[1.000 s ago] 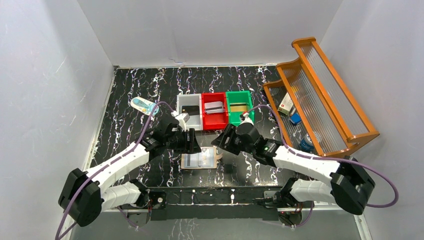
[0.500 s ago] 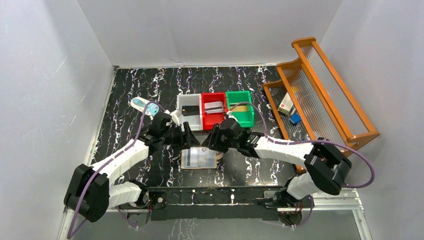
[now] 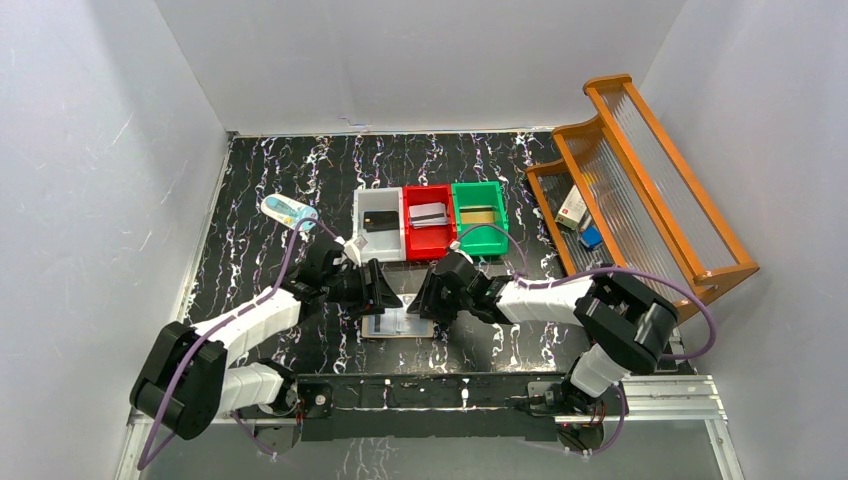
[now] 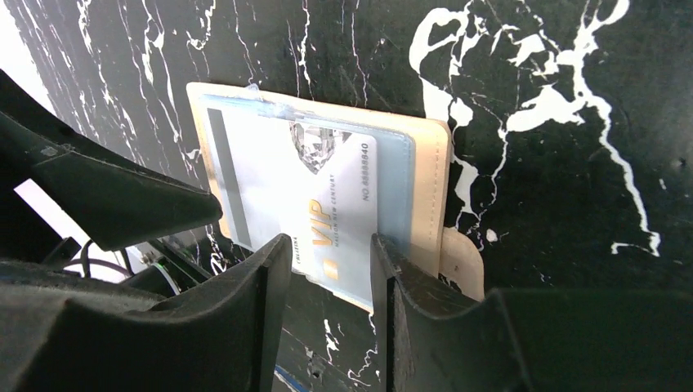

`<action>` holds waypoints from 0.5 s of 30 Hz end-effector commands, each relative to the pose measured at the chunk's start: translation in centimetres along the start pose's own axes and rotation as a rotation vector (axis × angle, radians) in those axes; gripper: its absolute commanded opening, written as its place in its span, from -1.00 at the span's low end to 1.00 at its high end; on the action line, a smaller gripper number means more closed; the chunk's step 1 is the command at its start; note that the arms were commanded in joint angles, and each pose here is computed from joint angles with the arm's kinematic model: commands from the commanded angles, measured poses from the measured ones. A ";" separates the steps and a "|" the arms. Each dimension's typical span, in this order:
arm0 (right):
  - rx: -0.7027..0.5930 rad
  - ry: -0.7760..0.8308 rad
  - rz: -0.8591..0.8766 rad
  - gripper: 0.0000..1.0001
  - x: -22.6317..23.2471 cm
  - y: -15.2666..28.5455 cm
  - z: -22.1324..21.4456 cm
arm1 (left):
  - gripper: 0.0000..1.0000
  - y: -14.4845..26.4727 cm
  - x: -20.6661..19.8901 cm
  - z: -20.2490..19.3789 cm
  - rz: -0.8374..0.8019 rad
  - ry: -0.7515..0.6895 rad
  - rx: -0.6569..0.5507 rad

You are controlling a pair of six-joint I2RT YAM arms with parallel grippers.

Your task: Take the credit cards out of the card holder

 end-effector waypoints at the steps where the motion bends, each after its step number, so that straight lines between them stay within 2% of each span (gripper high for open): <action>1: -0.011 0.004 -0.001 -0.03 0.2 -0.6 0.0 | 0.23 -0.1 -0.7 0.4 -0.075 -0.034 0.010; 15: -0.049 -0.075 -0.082 -0.09 -2.9 -0.6 -0.8 | 0.17 -1.3 0.9 -0.1 -0.033 -0.042 0.060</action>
Point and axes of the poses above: each gripper's point midway between its finger pads, its own y axis back along the fingers, its own x axis along the line the jaws close on, z = x × y, the point moved 9 cm from there along y, back along the fingers, and after that the axes turned 4 degrees about -y, right-handed, at the moved point
